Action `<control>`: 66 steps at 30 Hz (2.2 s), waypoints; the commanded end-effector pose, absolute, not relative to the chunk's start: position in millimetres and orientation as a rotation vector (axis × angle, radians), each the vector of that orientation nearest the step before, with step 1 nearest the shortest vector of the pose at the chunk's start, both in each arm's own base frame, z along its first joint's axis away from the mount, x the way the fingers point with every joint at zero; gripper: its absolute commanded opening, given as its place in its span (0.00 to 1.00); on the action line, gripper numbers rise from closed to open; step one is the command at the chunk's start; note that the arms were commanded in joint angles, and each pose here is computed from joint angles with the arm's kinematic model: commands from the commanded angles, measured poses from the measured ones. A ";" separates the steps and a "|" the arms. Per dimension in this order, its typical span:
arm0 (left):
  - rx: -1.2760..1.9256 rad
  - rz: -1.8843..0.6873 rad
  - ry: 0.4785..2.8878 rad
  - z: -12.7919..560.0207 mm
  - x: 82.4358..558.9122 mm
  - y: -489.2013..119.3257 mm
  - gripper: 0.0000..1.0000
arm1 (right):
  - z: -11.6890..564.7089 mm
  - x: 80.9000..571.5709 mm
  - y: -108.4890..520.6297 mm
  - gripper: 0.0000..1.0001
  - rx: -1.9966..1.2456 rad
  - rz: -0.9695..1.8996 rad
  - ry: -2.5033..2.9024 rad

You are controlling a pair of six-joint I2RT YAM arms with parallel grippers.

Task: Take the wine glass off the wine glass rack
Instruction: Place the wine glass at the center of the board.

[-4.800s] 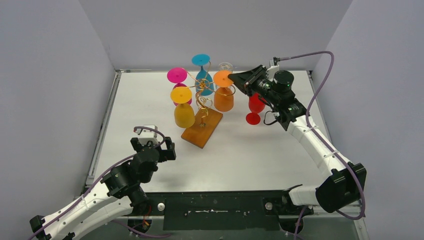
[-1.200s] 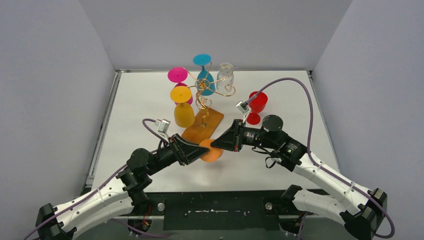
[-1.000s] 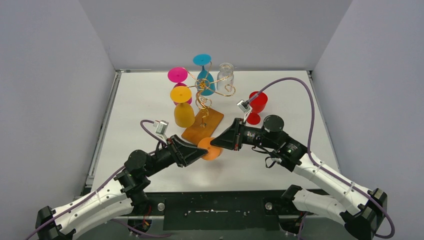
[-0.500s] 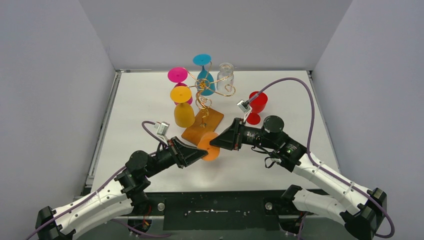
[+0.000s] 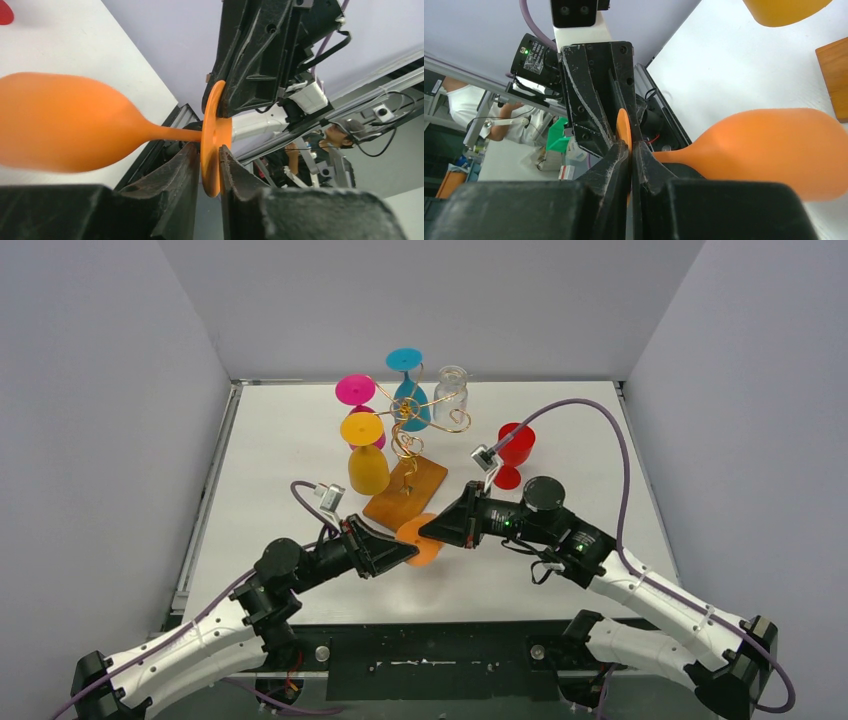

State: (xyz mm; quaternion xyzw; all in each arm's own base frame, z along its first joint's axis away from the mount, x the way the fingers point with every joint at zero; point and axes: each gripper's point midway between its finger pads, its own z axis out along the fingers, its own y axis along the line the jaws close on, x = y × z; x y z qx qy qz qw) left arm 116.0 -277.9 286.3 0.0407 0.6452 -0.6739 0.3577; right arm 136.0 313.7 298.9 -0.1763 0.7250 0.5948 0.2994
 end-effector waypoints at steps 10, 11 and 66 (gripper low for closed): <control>0.070 -1.851 1.559 303.5 110.4 -275.7 0.35 | 323.4 151.0 294.8 0.00 -0.256 1.551 1.678; 0.081 -1.875 1.555 303.0 107.7 -277.5 0.35 | 322.6 150.8 294.6 0.00 -0.258 1.549 1.677; 0.120 -1.881 1.427 316.5 124.0 -269.1 0.30 | 307.5 150.8 307.5 0.00 -0.168 1.645 1.711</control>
